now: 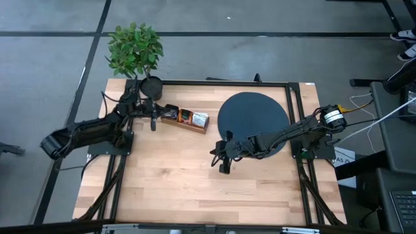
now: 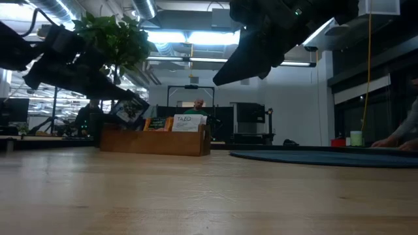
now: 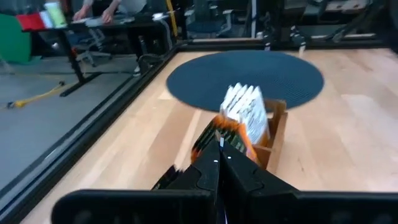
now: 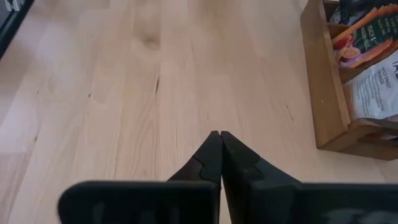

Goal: Pick & Place Tea
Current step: Put the dark blue tea bag into the left section of the wooden organizer, then return to Home Position

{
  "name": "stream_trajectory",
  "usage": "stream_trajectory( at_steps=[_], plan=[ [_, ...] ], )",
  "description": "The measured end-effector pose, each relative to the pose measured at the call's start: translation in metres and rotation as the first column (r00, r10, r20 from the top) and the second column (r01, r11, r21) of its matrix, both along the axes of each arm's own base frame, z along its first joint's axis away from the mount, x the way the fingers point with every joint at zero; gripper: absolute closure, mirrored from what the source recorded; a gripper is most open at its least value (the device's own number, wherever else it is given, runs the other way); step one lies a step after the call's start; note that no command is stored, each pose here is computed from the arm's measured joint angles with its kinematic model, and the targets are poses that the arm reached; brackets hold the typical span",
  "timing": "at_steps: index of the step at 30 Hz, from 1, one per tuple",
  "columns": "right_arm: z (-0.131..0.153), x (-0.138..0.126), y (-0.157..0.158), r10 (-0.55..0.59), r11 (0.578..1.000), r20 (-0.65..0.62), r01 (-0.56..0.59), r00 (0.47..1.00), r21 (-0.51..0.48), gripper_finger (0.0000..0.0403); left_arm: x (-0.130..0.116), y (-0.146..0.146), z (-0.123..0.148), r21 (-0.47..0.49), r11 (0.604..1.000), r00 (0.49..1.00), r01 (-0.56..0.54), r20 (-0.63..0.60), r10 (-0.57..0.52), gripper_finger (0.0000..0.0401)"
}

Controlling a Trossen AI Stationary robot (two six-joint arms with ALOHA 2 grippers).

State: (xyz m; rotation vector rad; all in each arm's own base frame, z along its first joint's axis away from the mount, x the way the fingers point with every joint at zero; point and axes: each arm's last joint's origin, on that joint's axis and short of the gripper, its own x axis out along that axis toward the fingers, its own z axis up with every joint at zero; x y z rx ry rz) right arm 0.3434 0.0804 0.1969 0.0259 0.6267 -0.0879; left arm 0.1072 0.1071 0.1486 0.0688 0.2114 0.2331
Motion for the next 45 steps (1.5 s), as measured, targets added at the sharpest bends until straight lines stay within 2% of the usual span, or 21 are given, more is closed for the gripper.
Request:
stream_trajectory(
  at_steps=[8, 15, 23, 33, 39, 45],
  plan=[
    [0.0, 0.0, 0.0, 0.0, 1.0, 0.006, 0.0, 1.0, 0.001, 0.0399, 0.004, 0.008, -0.013, -0.058, 0.998, 0.999, 0.016, -0.028, -0.018, 0.0399],
    [0.001, 0.001, 0.0, -0.001, 1.0, 0.014, 0.001, 1.0, 0.006, 0.0394, 0.008, 0.015, -0.017, -0.041, 0.999, 1.0, 0.013, -0.001, -0.013, 0.0399],
    [0.001, 0.001, 0.001, 0.0, 1.0, 0.019, 0.0, 1.0, 0.006, 0.0392, 0.004, 0.021, -0.03, -0.128, 0.992, 0.999, 0.01, -0.035, -0.014, 0.0399],
    [0.003, 0.002, 0.001, -0.001, 1.0, 0.033, 0.001, 0.999, 0.011, 0.0398, 0.006, 0.023, -0.026, -0.137, 0.991, 1.0, -0.004, 0.015, 0.007, 0.0398],
    [0.003, 0.002, 0.001, -0.013, 1.0, 0.034, 0.012, 0.999, 0.029, 0.0387, 0.006, 0.023, -0.025, -0.164, 0.986, 1.0, -0.016, 0.023, 0.02, 0.0361],
    [0.003, 0.002, 0.001, -0.014, 0.999, 0.034, 0.013, 0.999, 0.03, 0.0398, 0.006, 0.024, -0.026, -0.172, 0.985, 0.999, -0.025, 0.023, 0.029, 0.0308]
  ],
)
